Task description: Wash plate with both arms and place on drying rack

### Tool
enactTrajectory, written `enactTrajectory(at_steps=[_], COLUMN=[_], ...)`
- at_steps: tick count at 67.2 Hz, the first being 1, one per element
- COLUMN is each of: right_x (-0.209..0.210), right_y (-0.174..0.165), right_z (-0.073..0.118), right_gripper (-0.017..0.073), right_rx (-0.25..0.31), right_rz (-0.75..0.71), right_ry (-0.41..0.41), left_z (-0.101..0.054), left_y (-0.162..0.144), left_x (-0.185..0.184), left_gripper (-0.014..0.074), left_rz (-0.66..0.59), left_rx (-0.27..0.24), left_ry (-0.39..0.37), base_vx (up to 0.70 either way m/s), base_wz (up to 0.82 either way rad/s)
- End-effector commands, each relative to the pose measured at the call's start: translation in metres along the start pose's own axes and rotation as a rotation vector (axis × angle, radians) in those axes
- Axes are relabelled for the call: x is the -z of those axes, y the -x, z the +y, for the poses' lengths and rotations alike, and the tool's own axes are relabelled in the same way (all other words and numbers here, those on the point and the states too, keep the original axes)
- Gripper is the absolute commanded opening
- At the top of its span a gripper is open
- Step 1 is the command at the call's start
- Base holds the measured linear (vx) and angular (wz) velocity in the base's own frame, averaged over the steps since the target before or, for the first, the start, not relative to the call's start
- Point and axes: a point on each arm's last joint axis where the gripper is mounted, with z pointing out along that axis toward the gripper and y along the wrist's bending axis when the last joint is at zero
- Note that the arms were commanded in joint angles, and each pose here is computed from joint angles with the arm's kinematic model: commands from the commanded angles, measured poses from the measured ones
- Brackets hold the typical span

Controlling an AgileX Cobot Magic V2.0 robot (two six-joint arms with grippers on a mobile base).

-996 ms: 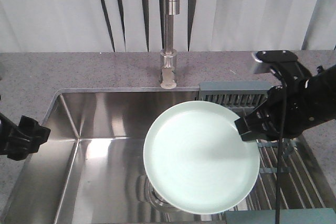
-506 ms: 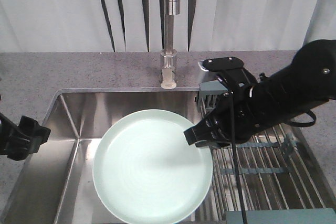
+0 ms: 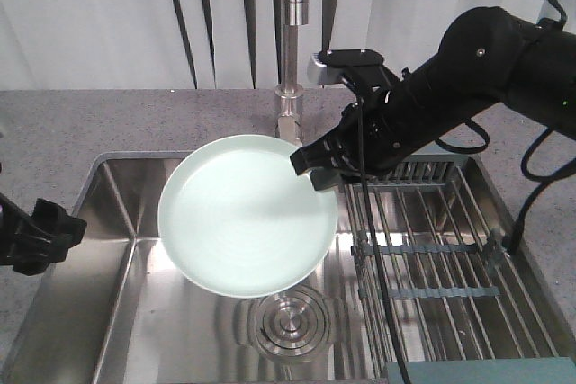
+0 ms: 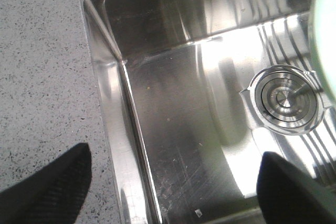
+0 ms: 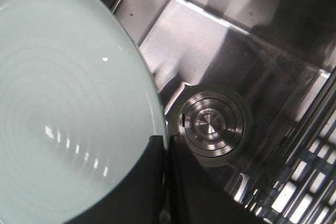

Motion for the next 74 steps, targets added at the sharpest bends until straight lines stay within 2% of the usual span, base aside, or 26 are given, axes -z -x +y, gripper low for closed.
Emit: enactTrajectory(at_steps=[1, 19, 28, 39, 51, 74], right_x=[0.025, 0.040, 0.051, 0.064, 0.073, 0.072], right_y=[0.020, 0.032, 0.024, 0.004, -0.020, -0.058], right_z=[-0.005, -0.040, -0.058, -0.068, -0.070, -0.054], right_gripper=[-0.0004, -0.0004, -0.0004, -0.0004, -0.0004, -0.0004], right_rx=[0.006, -0.043, -0.082, -0.109, -0.134, -0.160], right_rz=[-0.114, -0.146, -0.128, -0.144, -0.133, -0.098], right_ry=[-0.008, -0.053, -0.077, -0.112, -0.133, -0.114], left_z=[-0.001, -0.001, -0.001, -0.001, -0.001, -0.001], left_y=[0.010, 0.010, 0.010, 0.010, 0.010, 0.010], left_x=[0.010, 0.010, 0.010, 0.010, 0.010, 0.010], left_gripper=[0.0590, 0.0590, 0.0590, 0.0590, 0.0590, 0.0590], left_rz=[-0.092, -0.092, -0.092, -0.092, -0.092, -0.092], left_rx=[0.007, 0.007, 0.007, 0.007, 0.007, 0.007], left_ry=[-0.006, -0.006, -0.006, -0.006, -0.006, -0.006], base_vx=[0.00, 0.00, 0.00, 0.00, 0.00, 0.00], base_wz=[0.00, 0.00, 0.00, 0.00, 0.00, 0.00])
